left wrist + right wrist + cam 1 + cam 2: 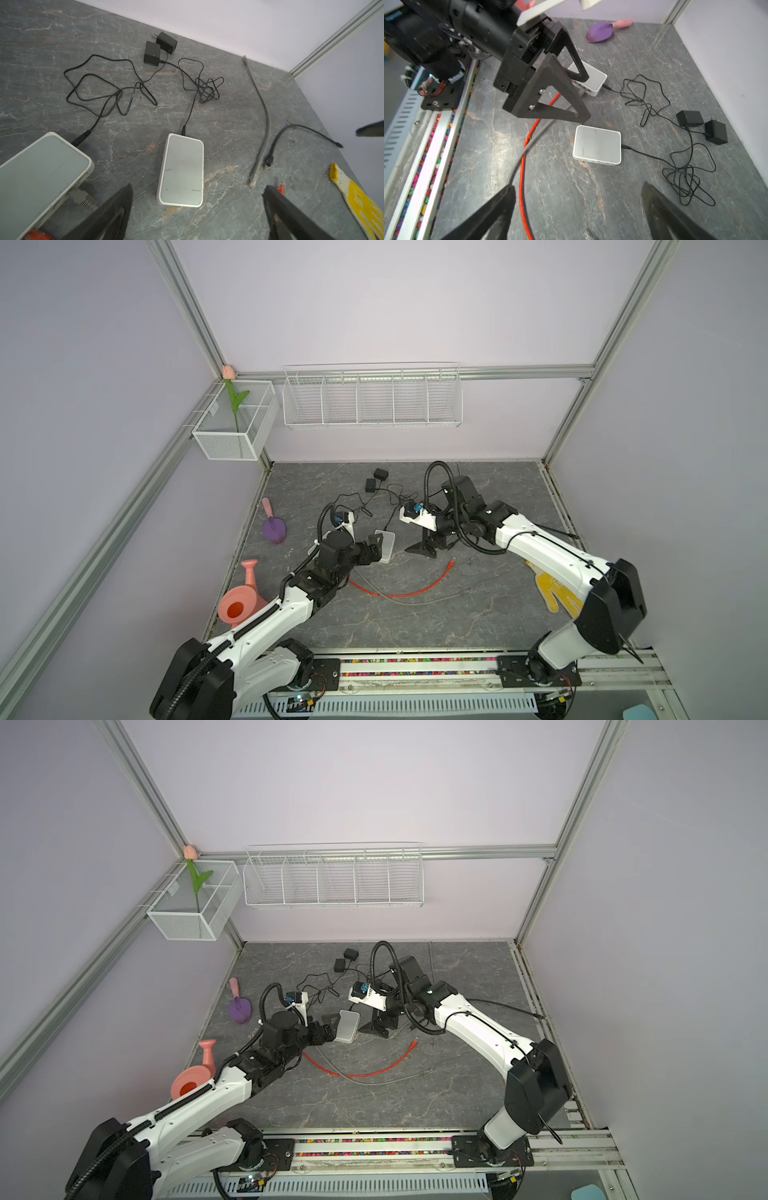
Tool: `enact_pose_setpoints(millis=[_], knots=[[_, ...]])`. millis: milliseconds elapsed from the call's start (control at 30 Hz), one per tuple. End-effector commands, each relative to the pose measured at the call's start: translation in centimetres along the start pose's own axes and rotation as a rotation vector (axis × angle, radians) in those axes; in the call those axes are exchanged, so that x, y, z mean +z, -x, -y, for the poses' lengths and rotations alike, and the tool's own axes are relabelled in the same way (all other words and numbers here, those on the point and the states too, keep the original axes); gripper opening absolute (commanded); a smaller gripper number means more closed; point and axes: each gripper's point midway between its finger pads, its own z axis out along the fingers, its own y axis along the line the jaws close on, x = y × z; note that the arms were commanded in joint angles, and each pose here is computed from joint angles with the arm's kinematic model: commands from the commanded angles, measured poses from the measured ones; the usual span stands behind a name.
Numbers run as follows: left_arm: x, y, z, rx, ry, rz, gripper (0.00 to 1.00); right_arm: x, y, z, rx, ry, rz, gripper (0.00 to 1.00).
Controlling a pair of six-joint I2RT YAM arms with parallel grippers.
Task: Insert the plug into the switch port
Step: 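Release the router with the left gripper while right gripper reaches toward the grey cable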
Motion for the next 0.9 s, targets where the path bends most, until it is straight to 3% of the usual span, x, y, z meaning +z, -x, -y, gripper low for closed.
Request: enact_pose_setpoints(millis=[0,200,300,533,867], knots=[[1.3,-0.6,-0.8,-0.048,0.024,-0.051,0.96,-0.1,-3.8,-0.7,-0.044,0.062,-0.157,0.95],[3.1,-1.4,-1.8,-0.147,0.007,-0.116,0.93,0.4,-7.9,0.6,-0.035,0.075,-0.301,0.86],[3.2,-1.8,-1.9,-0.152,0.005,-0.123,0.93,1.1,-9.3,0.7,-0.077,0.089,-0.349,0.77],[3.6,-2.1,-1.9,-0.145,0.007,-0.139,0.92,2.6,-13.7,2.9,-0.151,0.029,-0.523,0.69],[4.5,-2.1,-2.2,-0.149,0.034,-0.159,0.92,5.4,-16.8,4.1,-0.155,-0.007,-0.581,0.64]])
